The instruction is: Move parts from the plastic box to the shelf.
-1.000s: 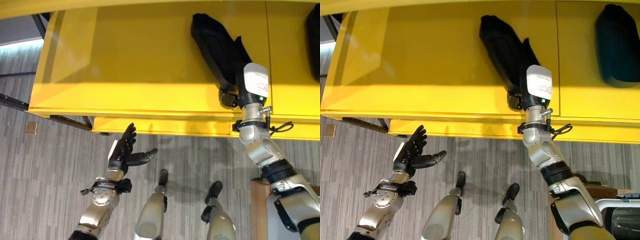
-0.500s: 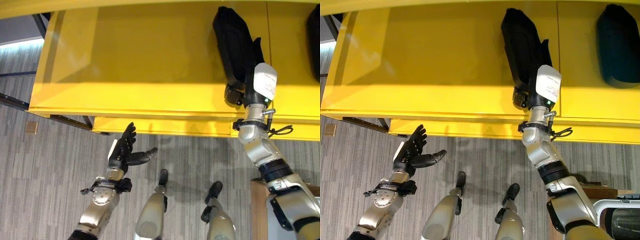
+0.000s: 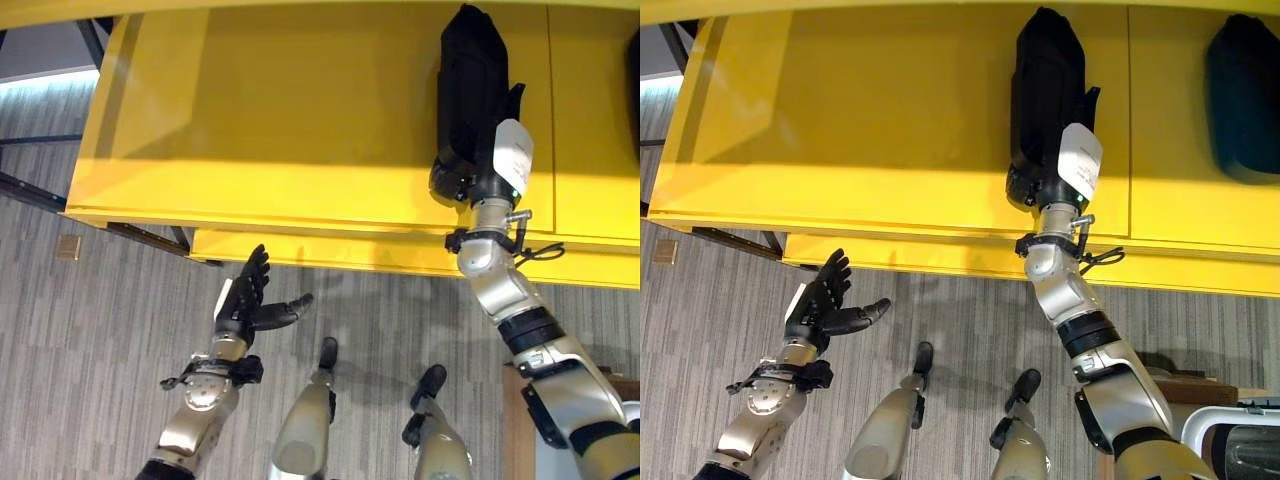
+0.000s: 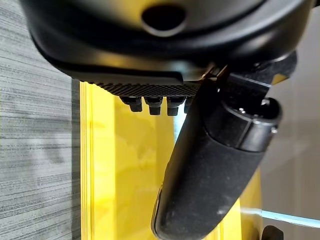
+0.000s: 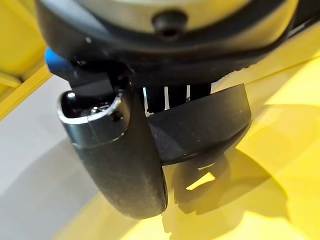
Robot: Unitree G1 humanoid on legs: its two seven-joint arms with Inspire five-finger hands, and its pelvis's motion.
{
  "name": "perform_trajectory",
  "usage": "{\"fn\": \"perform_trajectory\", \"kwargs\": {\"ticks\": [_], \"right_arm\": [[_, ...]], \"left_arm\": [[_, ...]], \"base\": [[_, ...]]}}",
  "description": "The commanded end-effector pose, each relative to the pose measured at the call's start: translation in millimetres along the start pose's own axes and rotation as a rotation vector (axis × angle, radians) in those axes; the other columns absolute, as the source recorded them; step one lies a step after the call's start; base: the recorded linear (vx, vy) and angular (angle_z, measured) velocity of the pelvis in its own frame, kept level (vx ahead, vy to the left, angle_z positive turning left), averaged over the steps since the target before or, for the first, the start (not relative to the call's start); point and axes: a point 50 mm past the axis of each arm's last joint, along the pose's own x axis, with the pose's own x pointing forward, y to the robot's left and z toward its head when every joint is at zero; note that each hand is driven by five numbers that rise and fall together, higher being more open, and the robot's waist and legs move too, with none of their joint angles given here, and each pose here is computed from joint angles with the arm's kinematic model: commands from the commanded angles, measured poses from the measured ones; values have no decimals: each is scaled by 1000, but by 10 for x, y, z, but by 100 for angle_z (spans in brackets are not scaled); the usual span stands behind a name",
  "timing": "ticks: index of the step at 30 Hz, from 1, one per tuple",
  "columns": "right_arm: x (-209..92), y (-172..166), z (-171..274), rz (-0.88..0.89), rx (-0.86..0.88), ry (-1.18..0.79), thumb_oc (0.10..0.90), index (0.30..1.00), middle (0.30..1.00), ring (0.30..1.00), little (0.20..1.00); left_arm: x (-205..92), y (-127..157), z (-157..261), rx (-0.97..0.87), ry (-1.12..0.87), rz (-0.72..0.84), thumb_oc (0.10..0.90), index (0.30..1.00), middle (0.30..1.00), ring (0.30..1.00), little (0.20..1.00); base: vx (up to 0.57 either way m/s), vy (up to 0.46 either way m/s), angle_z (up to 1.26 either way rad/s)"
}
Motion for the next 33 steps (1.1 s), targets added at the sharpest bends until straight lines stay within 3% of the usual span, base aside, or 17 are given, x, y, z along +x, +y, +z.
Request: {"fn": "perform_trajectory", "kwargs": {"ticks": [1,25,27,28,29,33], "right_arm": [[292,-184,467,-99,111,-163,400,300,300,300,300],[508,-351,308,-120,-108,-143,400,300,300,300,300],[530,-373,334,-116,-141,-164,588,564,564,564,564],[540,-387,343,-119,-149,-170,588,564,564,564,564],[549,-402,359,-118,-165,-184,900,1000,1000,1000,1000],[559,-440,444,-119,-214,-246,900,1000,1000,1000,1000]], "left_arm": [[-22,6,383,15,-203,-40,900,1000,1000,1000,1000],[-8,29,413,16,-218,-33,900,1000,1000,1000,1000],[-8,37,421,19,-221,-31,900,1000,1000,1000,1000],[-10,37,421,20,-221,-32,900,1000,1000,1000,1000],[-9,44,425,21,-224,-28,900,1000,1000,1000,1000],[-1,58,432,24,-228,-23,900,1000,1000,1000,1000]], "base": [[1,14,7],[1,1,1],[0,0,0],[-7,5,-4],[-4,5,-4],[-1,0,-1]]}}
